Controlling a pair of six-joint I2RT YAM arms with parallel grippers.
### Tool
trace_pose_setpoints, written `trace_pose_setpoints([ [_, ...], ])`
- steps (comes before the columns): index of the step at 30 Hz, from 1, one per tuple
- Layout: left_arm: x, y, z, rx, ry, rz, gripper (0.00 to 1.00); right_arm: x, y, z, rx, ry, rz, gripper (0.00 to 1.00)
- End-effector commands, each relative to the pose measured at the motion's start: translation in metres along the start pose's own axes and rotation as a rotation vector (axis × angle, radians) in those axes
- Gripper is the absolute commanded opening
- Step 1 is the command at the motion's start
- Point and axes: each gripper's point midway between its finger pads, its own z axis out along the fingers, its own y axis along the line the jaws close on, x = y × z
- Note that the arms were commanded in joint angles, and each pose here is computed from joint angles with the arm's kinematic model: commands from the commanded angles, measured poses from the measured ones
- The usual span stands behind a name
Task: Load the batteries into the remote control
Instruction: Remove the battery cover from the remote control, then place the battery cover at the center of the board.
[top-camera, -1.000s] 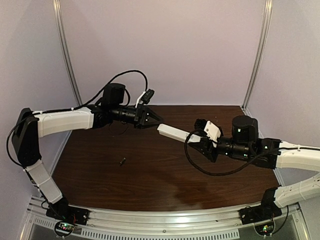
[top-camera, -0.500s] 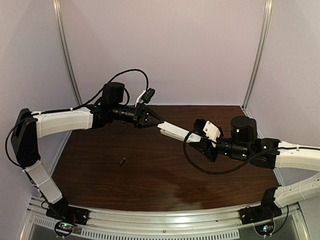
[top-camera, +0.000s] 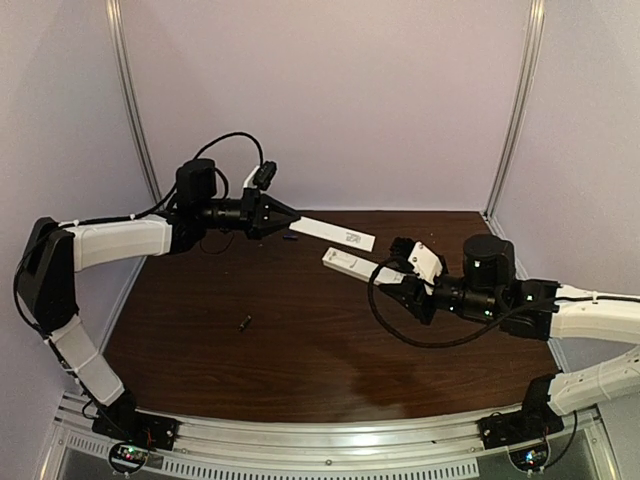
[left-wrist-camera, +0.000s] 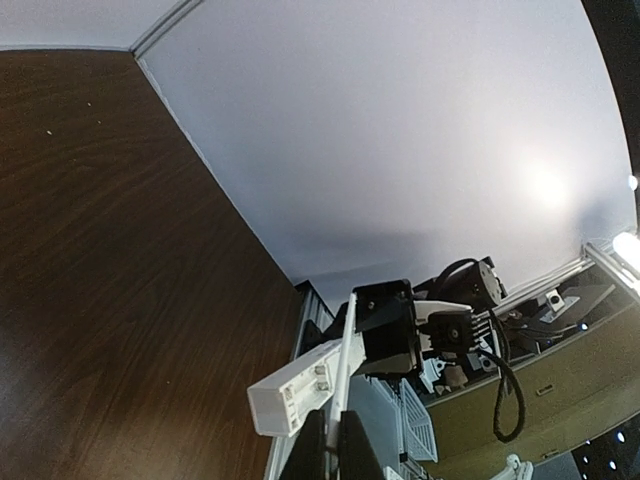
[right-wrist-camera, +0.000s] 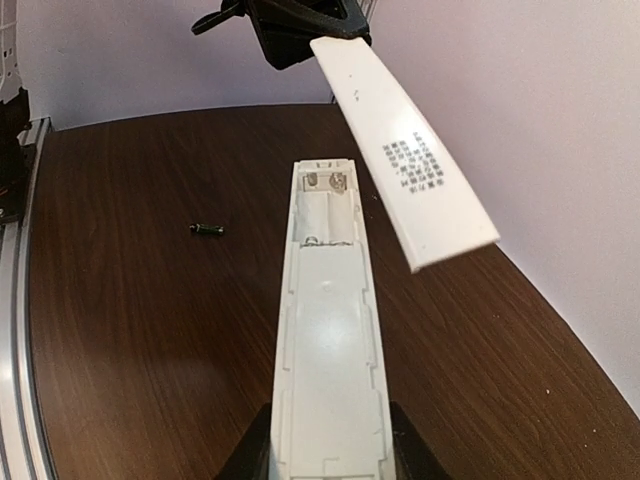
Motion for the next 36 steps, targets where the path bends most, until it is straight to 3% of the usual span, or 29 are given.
trace_pose_setpoints([
  [1,-0.017,-0.014,-0.030,-0.004,-0.074,0.068,0.00,0.007,-0.002,0.002,0.030,-0.004,0.036,0.00],
  [11,-0.002,0.087,-0.074,-0.312,-0.165,-0.052,0.00,0.057,0.018,0.023,-0.030,0.071,0.086,0.00],
  [20,0.020,0.144,-0.070,-0.366,-0.113,-0.117,0.00,0.088,0.036,0.037,-0.097,0.092,0.096,0.00],
  [36,0.024,0.159,-0.067,-0.384,-0.124,-0.144,0.00,0.127,0.030,0.074,-0.045,0.129,0.126,0.00],
])
